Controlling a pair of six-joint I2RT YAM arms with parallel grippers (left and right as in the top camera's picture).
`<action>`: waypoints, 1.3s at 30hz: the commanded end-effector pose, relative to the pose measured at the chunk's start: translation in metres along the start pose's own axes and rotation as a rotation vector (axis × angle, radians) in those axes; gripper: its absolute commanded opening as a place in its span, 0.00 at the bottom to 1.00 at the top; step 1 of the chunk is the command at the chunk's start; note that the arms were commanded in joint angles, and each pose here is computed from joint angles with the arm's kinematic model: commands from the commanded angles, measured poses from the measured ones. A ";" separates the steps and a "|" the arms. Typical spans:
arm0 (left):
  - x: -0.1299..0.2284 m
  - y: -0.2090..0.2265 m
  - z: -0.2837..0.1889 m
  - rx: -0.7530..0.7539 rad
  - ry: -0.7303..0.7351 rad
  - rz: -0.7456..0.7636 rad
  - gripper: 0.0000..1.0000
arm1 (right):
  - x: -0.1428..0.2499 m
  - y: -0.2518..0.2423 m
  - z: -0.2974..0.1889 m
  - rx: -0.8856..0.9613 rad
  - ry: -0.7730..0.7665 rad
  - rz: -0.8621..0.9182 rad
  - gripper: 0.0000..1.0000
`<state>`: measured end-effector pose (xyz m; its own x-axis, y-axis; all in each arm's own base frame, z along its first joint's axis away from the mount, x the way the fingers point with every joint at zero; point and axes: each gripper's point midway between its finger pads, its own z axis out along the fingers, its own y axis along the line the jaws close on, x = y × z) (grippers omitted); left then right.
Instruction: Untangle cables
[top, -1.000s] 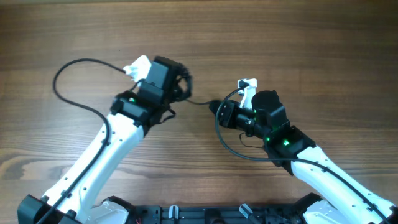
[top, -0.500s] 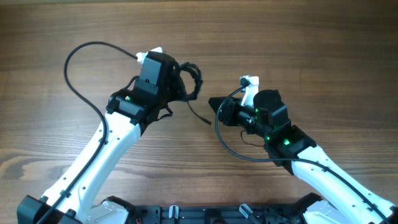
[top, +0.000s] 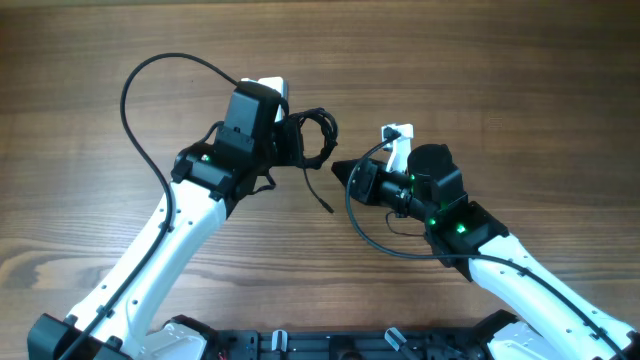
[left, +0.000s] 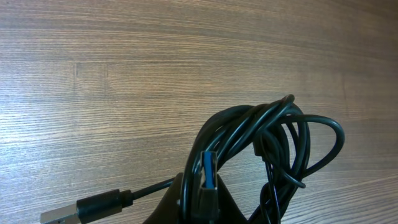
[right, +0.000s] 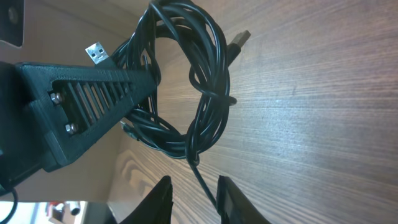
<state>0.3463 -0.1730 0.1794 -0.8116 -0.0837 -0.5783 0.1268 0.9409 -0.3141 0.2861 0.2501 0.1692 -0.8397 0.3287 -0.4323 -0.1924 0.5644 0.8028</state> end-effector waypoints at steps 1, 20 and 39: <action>0.005 -0.024 -0.002 0.055 0.004 0.058 0.04 | -0.003 0.004 -0.001 -0.009 -0.017 0.023 0.24; 0.002 -0.022 -0.006 -0.155 -0.111 0.156 0.04 | -0.031 -0.006 -0.015 -0.013 -0.077 -0.035 0.40; 0.042 -0.078 -0.007 0.207 0.088 0.242 0.04 | -0.023 -0.036 0.011 0.045 -0.034 -0.012 0.05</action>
<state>0.3053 -0.2386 0.1799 -0.7896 0.1521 -0.5945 0.3879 0.8744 -0.2915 0.3212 0.2260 0.1483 -0.8014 0.3610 -0.4769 -0.1779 0.6174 0.7663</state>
